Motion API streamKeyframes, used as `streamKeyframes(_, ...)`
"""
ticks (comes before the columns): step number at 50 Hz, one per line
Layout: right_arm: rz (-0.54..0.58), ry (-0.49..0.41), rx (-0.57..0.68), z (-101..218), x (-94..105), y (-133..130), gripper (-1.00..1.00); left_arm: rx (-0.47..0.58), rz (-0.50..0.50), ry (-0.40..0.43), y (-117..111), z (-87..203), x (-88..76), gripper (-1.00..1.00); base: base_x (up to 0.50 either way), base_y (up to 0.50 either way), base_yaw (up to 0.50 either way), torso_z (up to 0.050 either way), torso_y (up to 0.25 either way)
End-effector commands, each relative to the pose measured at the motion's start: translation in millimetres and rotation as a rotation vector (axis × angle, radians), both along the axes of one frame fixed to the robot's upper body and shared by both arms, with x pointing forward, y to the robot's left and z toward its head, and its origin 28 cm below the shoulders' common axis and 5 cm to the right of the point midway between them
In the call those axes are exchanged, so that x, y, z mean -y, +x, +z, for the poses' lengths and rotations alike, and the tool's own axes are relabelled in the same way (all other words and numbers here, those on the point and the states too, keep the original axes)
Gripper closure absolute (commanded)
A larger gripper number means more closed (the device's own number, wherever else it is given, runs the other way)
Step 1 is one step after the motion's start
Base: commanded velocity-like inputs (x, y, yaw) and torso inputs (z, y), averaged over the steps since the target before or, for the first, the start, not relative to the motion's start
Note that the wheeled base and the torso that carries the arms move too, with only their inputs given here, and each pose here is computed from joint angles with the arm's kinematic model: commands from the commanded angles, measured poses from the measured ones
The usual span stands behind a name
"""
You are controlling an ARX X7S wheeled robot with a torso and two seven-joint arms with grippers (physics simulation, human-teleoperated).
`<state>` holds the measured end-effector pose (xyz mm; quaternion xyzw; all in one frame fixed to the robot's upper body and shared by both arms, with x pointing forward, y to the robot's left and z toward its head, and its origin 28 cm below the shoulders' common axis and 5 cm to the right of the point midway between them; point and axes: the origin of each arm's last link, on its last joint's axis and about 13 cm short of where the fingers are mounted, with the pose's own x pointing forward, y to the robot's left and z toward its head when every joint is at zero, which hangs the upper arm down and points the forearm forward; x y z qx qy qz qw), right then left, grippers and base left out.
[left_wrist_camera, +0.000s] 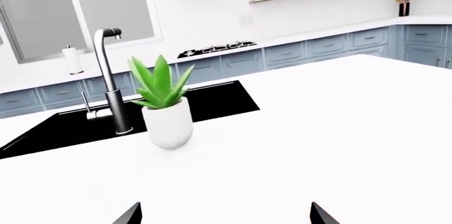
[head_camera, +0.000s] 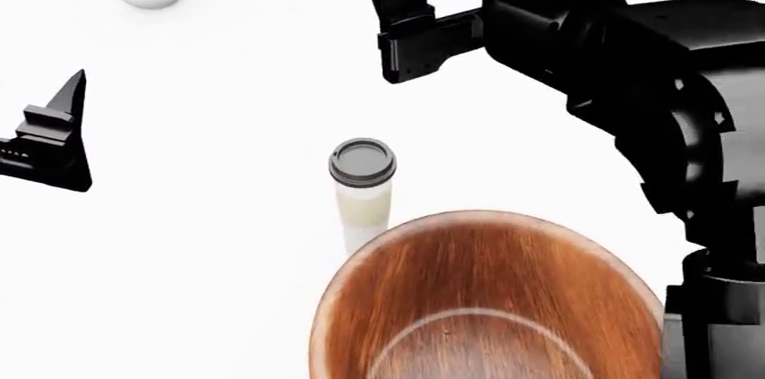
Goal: Place the cup inside the bowl on the dining table and move the bowl to any counter.
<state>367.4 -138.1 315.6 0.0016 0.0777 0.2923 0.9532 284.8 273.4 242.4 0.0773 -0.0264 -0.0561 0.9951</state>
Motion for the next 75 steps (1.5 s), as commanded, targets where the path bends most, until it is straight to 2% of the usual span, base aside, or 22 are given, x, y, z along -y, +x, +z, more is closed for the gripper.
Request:
streamKeyframes(1,0.120,0.023,-0.103,-33.1,-30.1,27.2,-1.00,-0.014,0.002,-0.010,0.6,-6.5,0.0,-1.00,0.00,0.00,0.00,0.000,0.000)
streamKeyframes(7,0.126,0.016,-0.157,-55.8,-34.5,30.5,-1.00,-0.018,-0.001,-0.011,-0.8,-8.7,-1.3,-1.00,0.00,0.00,0.00,0.000,0.000)
streamKeyframes(15,0.150,-0.005,-0.200,-59.2,-38.6,27.7,-1.00,-0.020,-0.003,-0.012,-0.1,-9.2,-2.3,-1.00,0.00,0.00,0.00,0.000,0.000)
streamKeyframes(27,0.157,-0.004,-0.245,-78.0,-45.5,39.6,-1.00,-0.031,0.001,-0.014,-0.4,-13.8,-3.3,-1.00,0.00,0.00,0.00,0.000,0.000)
streamKeyframes(32,0.156,-0.017,-0.260,-74.3,-44.3,35.9,-1.00,-0.029,0.007,-0.013,-0.1,-13.1,-4.1,-1.00,0.00,0.00,0.00,0.000,0.000)
streamKeyframes(35,0.147,-0.031,-0.260,-72.4,-42.2,32.0,-1.00,-0.028,0.009,-0.014,-1.2,-12.7,-10.0,-1.00,0.00,0.00,0.00,0.000,0.000)
streamKeyframes(48,0.155,-0.079,-0.304,-83.3,-42.5,26.5,-1.00,-0.033,0.001,-0.014,0.8,-15.1,-3.5,-1.00,0.00,0.00,0.00,0.000,0.000)
streamKeyframes(61,0.146,-0.098,-0.331,-89.3,-41.3,28.1,-1.00,-0.036,0.002,-0.017,-4.5,-16.1,-16.3,-1.00,0.00,0.00,0.00,0.000,0.000)
streamKeyframes(75,0.140,-0.146,-0.326,-96.1,-40.3,29.4,-1.00,-0.034,-0.001,-0.013,-2.7,-15.1,-11.8,-1.00,0.00,0.00,0.00,0.000,0.000)
